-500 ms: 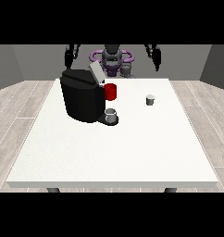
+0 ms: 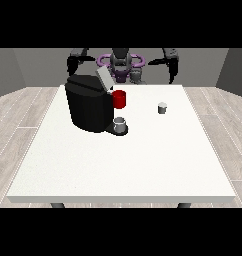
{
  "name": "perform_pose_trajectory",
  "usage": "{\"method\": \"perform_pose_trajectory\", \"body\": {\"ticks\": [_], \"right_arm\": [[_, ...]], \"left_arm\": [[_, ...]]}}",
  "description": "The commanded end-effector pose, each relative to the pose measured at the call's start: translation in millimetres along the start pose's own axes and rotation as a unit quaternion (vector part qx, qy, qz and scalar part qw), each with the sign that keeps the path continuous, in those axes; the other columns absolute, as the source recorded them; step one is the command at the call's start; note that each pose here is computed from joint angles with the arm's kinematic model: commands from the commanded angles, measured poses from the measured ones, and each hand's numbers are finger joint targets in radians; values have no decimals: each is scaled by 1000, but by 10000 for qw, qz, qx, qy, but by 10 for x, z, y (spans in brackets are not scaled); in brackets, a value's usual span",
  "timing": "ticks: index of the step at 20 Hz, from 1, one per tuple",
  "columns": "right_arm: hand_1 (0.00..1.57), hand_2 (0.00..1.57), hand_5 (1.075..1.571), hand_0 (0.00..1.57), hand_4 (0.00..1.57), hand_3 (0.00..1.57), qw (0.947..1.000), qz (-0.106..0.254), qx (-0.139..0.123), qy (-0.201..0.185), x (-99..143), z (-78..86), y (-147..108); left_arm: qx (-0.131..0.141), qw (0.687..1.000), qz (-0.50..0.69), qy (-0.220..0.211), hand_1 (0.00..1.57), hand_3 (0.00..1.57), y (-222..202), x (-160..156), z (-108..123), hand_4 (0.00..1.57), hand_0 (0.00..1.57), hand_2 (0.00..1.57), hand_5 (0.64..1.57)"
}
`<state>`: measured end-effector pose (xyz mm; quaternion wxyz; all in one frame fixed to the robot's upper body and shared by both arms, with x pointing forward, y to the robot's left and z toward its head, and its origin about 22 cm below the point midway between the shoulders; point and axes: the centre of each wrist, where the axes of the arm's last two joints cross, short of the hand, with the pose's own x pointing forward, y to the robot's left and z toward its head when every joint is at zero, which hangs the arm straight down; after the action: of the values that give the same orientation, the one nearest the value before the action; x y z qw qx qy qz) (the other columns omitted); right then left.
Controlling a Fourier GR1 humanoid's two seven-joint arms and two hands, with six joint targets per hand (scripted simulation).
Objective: Insert the coffee pod into the coffee machine and close the lid
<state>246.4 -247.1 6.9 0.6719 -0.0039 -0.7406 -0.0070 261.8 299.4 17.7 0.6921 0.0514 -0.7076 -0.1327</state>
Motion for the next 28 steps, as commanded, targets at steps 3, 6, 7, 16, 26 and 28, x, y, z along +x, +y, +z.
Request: {"method": "perform_pose_trajectory", "body": {"ticks": [3,6,7,16,26,28], "right_arm": [[0,0,1571,0,339,0,9980,-234,341,-477,202,-102,87],[0,0,1571,0,367,0,9951,-109,432,-884,227,-135,298],[0,0,1571,0,346,0,9949,-64,547,-843,260,-158,262],[0,0,1571,0,419,0,9921,-56,523,-1135,284,-226,314],[0,0,1571,0,448,0,9934,31,306,-1104,422,-385,297],[0,0,1571,0,511,0,9955,83,342,-884,395,-350,435]], "left_arm": [[50,9980,-590,197,0,0,662,27,-184,0,0,0,1571],[59,9902,-1397,71,0,0,685,-117,-193,0,0,0,1571],[227,9880,-1499,291,0,0,700,-75,-275,0,0,0,1571],[207,9667,-2511,449,0,0,794,-212,-493,0,0,0,1571],[40,9544,-2854,869,0,0,1251,-39,-715,0,0,0,1571],[-181,9449,-3056,1159,0,0,1118,-111,-773,0,0,0,1571]]}}
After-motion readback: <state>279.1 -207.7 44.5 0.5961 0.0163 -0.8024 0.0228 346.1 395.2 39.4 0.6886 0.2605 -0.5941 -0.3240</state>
